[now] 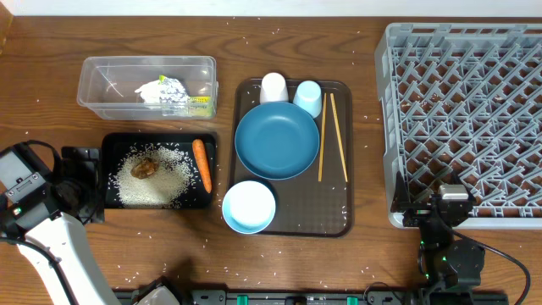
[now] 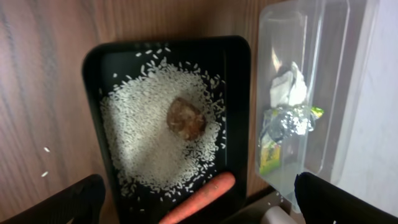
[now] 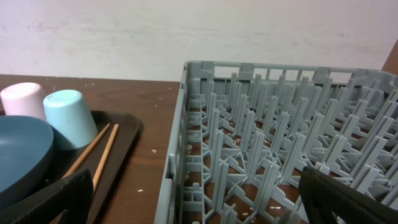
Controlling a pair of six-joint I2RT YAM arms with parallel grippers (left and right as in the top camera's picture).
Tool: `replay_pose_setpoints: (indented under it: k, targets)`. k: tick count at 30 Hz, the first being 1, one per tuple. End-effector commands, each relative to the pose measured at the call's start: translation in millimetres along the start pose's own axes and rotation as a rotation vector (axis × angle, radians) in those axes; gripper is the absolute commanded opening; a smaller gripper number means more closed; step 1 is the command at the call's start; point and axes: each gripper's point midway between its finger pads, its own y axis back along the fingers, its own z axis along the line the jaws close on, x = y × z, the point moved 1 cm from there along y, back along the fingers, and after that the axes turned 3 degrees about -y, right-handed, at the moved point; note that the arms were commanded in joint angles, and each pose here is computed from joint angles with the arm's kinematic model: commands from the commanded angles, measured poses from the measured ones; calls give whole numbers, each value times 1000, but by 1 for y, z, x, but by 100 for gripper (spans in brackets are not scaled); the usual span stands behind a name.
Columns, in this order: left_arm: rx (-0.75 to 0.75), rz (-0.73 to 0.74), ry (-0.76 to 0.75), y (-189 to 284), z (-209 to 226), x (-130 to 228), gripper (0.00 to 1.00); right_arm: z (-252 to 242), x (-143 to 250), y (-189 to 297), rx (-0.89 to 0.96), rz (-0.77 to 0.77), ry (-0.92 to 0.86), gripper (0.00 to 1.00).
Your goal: Sort waste into correct bins and load items into the dishwasher rack
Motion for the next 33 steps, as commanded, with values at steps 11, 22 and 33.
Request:
replay_pose_setpoints:
  k: [11,22,33]
  targets:
    - [-33,-39,-14,1,6,-6,98,81,-48,27,-555,-100,-372,99]
    - [-33,-39,-14,1,6,-6,98,116,-111,82,-970,-91,-790,99]
    - [-33,-39,-14,1,6,-6,98,117,-167,58,-830,30,-647,99]
